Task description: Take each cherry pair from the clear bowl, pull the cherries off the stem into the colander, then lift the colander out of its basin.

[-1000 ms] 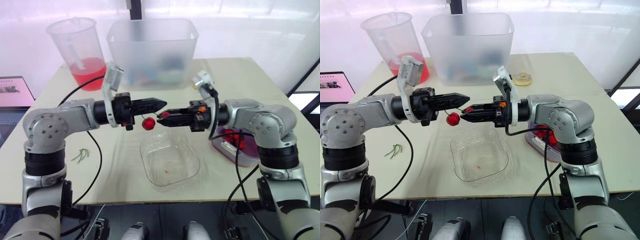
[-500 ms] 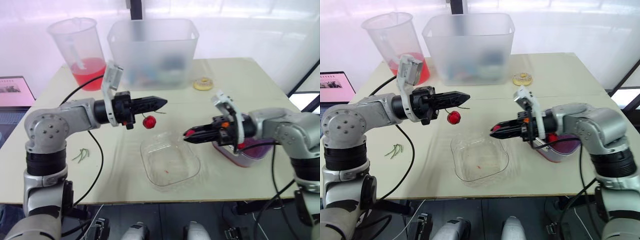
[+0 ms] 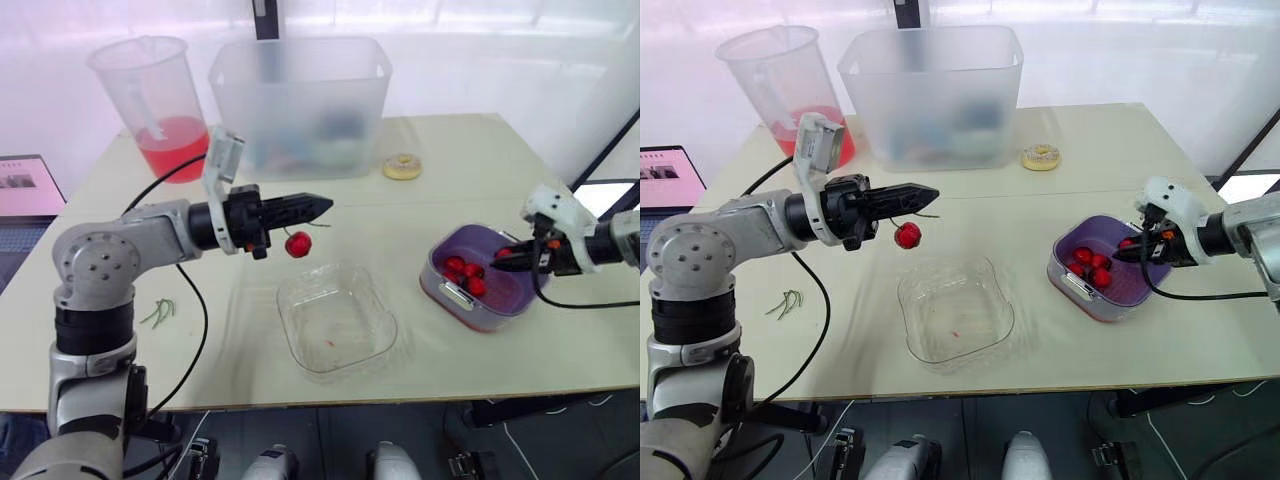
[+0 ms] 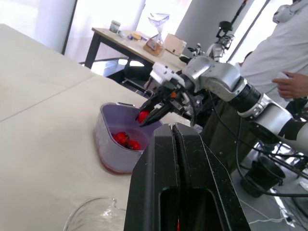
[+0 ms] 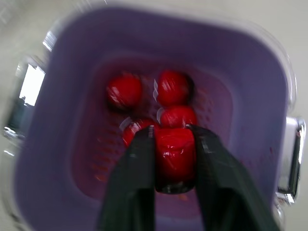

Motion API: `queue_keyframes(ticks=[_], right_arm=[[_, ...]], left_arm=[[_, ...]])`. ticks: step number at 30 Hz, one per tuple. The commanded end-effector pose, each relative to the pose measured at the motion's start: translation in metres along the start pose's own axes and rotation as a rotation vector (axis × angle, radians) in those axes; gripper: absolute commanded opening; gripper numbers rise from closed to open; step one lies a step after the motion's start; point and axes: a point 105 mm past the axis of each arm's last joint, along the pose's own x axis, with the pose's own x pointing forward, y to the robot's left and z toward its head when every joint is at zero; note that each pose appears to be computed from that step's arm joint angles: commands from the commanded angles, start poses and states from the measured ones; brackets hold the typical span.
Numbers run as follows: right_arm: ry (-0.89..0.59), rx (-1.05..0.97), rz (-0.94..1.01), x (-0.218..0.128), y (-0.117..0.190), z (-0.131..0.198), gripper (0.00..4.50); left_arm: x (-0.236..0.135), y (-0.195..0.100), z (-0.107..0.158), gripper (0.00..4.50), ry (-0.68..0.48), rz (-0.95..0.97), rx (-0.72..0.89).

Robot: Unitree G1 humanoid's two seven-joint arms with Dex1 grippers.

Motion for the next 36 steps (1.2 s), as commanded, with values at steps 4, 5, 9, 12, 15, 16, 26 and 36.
queue_keyframes(ticks=[4,5,9,12,15,16,26,36], right_arm=[[-0.058,-0.035,-0.022,-0.018,-0.004,0.021,4.21],[-0.067,-0.038,-0.022,-0.019,-0.004,0.024,4.46],[-0.223,-0.015,0.098,-0.013,0.018,0.061,4.46],[-0.417,0.031,0.223,-0.011,0.040,0.101,4.46],[-0.558,0.056,0.442,0.001,0.082,0.138,4.46],[-0.590,0.061,0.499,0.007,0.093,0.147,4.46],[-0.752,0.107,0.831,0.029,0.167,0.198,4.46],[-0.772,0.142,0.884,0.036,0.183,0.208,4.46]], left_arm=[[-0.001,-0.004,0.009,0.00,-0.035,0.000,0.042],[-0.001,-0.004,0.009,0.00,-0.035,0.000,0.042],[-0.001,-0.005,0.011,0.00,-0.050,-0.010,0.048],[0.000,-0.007,0.012,0.00,-0.064,-0.028,0.042],[0.001,-0.013,0.013,0.00,-0.063,-0.060,0.035],[0.002,-0.014,0.013,0.00,-0.060,-0.069,0.037],[0.005,-0.020,0.012,0.00,-0.046,-0.104,0.033],[0.003,-0.020,0.011,0.00,-0.046,-0.091,0.032]])
